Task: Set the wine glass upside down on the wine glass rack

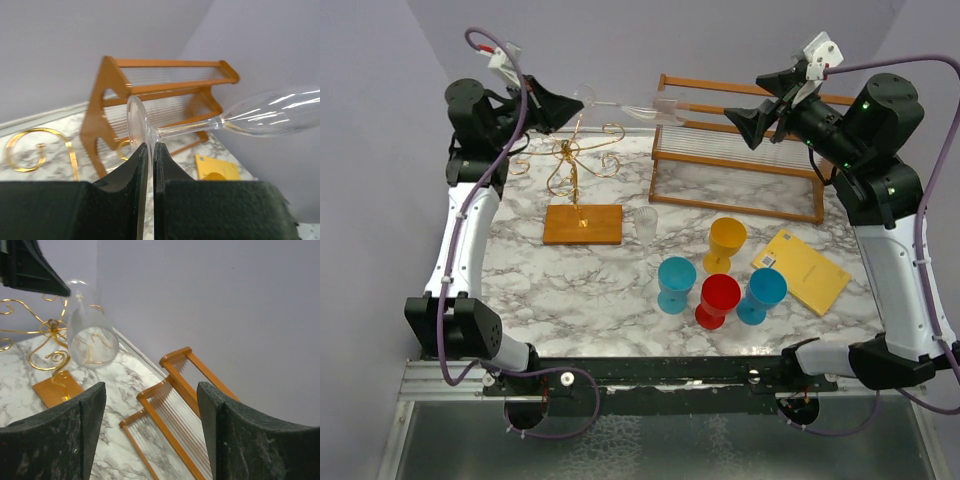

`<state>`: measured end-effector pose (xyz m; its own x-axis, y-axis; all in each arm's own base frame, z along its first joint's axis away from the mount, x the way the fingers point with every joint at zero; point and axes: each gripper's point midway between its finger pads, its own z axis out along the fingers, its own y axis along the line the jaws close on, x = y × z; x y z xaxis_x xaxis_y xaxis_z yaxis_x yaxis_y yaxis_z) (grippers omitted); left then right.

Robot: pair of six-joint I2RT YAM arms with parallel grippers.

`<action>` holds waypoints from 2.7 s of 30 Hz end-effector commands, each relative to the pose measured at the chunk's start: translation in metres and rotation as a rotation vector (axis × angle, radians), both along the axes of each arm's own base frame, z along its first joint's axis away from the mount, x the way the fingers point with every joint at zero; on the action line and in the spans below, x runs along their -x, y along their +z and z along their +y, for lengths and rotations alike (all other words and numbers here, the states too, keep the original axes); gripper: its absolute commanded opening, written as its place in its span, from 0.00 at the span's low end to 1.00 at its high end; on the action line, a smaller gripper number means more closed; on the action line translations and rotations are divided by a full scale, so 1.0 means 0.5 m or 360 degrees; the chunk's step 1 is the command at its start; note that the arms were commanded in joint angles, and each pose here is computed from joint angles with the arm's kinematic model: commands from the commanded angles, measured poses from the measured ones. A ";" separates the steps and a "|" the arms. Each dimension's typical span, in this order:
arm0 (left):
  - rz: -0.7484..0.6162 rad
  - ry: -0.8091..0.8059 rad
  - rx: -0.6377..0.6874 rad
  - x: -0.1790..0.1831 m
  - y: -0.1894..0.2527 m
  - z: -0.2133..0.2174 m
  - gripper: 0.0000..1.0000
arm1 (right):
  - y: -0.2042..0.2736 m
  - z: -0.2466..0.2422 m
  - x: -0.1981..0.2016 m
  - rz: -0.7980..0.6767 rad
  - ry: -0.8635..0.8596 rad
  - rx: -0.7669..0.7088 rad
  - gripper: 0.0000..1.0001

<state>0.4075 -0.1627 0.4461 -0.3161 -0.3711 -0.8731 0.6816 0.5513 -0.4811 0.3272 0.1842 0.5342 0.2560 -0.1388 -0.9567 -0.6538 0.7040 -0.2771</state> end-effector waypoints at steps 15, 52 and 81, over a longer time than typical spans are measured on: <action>-0.0598 0.1434 -0.0966 0.023 0.204 0.395 0.00 | -0.237 -0.045 -0.042 0.0104 -0.0167 0.0467 0.88; -0.0997 0.0982 -0.2523 -0.151 0.030 0.294 0.00 | -0.425 -0.029 -0.015 0.0236 -0.0039 0.0446 0.89; -0.1148 0.0252 -0.2549 -0.092 -0.065 0.155 0.00 | -0.442 -0.031 -0.013 0.0230 -0.0029 0.0467 0.90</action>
